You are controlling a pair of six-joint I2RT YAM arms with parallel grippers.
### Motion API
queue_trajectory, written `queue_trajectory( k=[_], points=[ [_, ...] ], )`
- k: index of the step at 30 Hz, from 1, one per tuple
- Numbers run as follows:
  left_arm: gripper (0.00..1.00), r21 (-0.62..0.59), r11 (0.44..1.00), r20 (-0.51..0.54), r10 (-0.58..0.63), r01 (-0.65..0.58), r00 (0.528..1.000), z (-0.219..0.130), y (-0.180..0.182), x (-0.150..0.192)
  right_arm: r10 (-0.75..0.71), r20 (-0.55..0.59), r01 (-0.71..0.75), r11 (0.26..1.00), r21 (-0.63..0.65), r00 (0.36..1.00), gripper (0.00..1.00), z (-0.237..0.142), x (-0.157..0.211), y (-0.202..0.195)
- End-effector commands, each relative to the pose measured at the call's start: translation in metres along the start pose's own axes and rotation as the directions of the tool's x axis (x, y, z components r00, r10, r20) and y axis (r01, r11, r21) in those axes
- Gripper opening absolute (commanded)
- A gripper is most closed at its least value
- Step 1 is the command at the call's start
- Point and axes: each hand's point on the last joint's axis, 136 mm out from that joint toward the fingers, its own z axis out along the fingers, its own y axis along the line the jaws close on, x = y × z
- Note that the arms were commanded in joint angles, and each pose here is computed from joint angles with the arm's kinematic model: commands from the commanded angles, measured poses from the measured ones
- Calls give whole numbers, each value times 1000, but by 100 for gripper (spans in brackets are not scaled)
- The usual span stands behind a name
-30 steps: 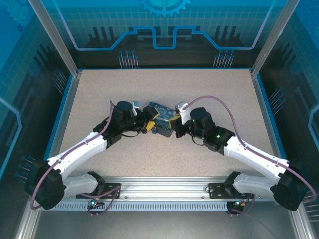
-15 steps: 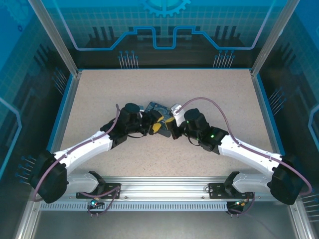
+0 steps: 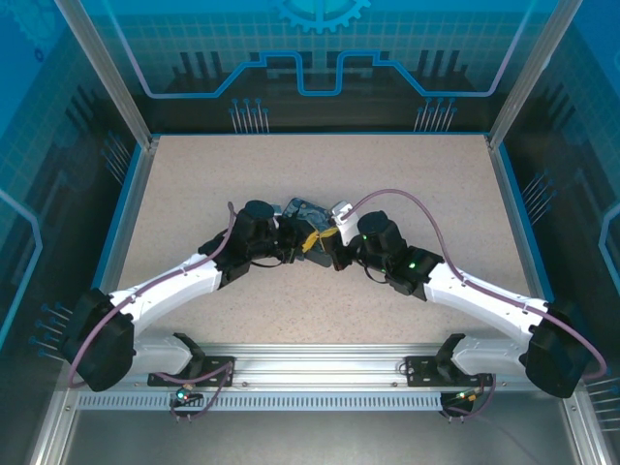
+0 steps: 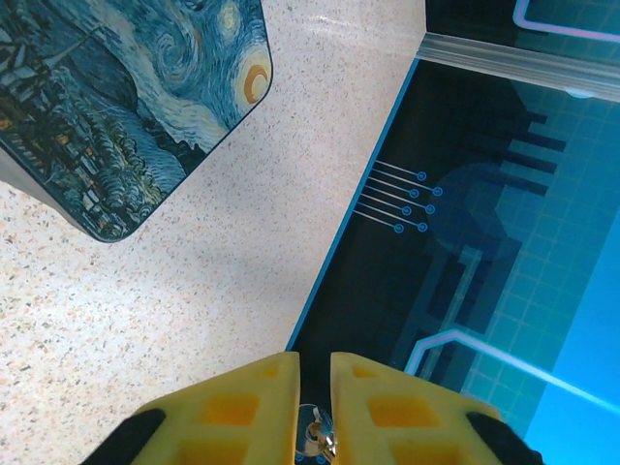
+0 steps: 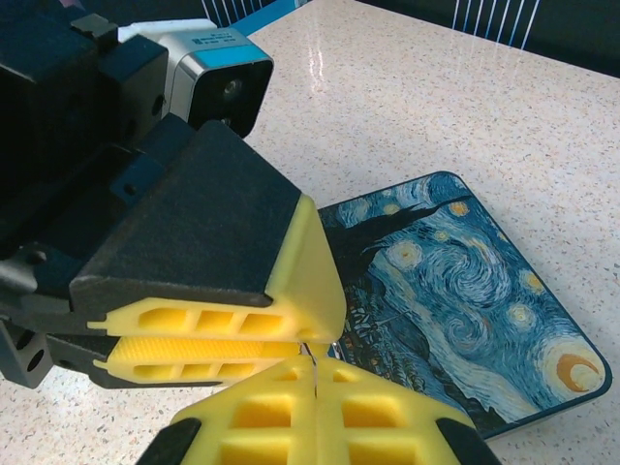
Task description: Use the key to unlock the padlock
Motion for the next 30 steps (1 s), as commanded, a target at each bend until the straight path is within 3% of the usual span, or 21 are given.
queue_trajectory(
  k=[1, 4, 7, 10, 13, 18, 23, 25, 27, 30],
  points=[
    [10, 44, 999, 8, 23, -23, 1000, -2, -19, 2, -15, 37, 16, 1000, -20, 999, 0, -1, -15, 8],
    [0, 40, 998, 19, 57, -57, 998, -3, -20, 1, -8, 21, 9, 999, -36, 1000, 0, -2, -13, 9],
    [0, 37, 986, 54, 158, -161, 986, -8, -26, -3, 45, 14, -43, 993, -110, 999, 6, -9, -14, 9],
    [0, 47, 936, 90, 345, -350, 934, -15, -45, -4, 114, 14, -109, 971, -212, 993, 30, -21, -17, 9],
    [0, 79, 827, 118, 546, -556, 829, -21, -68, 1, 192, 26, -173, 926, -337, 981, 48, -37, -25, 8],
    [0, 162, 534, 161, 815, -830, 556, -44, -106, 25, 265, 46, -202, 825, -528, 963, 73, -60, -43, 12],
    [0, 194, 234, 211, 939, -953, 273, -72, -129, 49, 275, 104, -152, 763, -628, 956, 81, -75, -70, 16],
    [0, 197, 145, 222, 957, -970, 188, -79, -135, 55, 274, 134, -124, 750, -650, 952, 81, -80, -80, 18],
    [0, 211, 75, 232, 965, -975, 125, -85, -139, 62, 265, 160, -93, 737, -670, 951, 81, -85, -89, 21],
    [0, 250, 5, 251, 966, -968, 70, -93, -147, 73, 249, 196, -46, 721, -691, 949, 80, -92, -98, 25]
  ],
)
